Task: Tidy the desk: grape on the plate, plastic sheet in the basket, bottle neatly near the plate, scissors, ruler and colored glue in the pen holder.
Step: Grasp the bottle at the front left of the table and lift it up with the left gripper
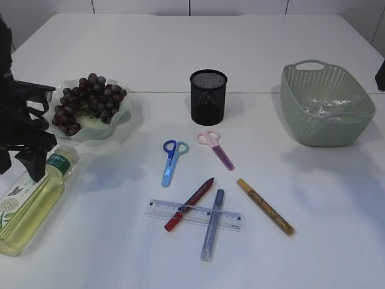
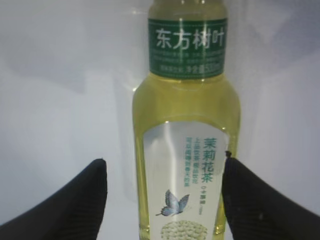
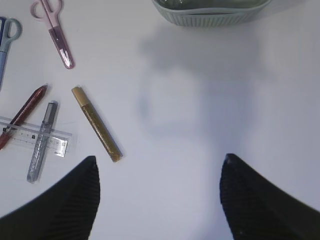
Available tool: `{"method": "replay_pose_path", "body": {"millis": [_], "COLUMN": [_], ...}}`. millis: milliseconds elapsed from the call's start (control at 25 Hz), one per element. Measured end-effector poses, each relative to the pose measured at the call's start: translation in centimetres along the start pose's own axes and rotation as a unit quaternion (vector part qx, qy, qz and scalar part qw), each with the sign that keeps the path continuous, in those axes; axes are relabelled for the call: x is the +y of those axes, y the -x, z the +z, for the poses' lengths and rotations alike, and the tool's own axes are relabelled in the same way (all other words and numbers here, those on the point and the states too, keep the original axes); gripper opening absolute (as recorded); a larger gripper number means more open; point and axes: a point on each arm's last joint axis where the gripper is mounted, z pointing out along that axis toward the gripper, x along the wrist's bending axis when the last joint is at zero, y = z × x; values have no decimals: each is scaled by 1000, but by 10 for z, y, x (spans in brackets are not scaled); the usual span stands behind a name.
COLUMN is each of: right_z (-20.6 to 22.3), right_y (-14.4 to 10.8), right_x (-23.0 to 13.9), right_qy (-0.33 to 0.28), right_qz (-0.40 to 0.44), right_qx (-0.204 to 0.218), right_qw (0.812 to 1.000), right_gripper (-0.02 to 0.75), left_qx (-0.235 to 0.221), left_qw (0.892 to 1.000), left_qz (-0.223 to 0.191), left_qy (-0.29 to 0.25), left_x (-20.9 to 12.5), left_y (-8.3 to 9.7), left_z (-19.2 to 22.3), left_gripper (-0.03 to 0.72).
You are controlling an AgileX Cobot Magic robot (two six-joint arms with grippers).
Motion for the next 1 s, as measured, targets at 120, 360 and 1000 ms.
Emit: {"method": "replay_pose_path", "body": {"millis": [120,360,1000], "right_z": [0,0,0], "right_y": [0,0,0], "right_x": [0,0,0], "right_qy": [0,0,0], "right_qz": [0,0,0], "right_qx": [0,0,0], "right_qw": [1000,1000,1000], "right_gripper": [561,561,561], "left_qx": [-13,-27,-25], "left_qw": [1000,999,999], "left_qz": [7,11,15], "left_qy": [-6,-18,-45], "left_x": [1,3,11], "left_y": [0,3,4], "left_z": [5,14,41], "left_gripper": [519,519,529]}}
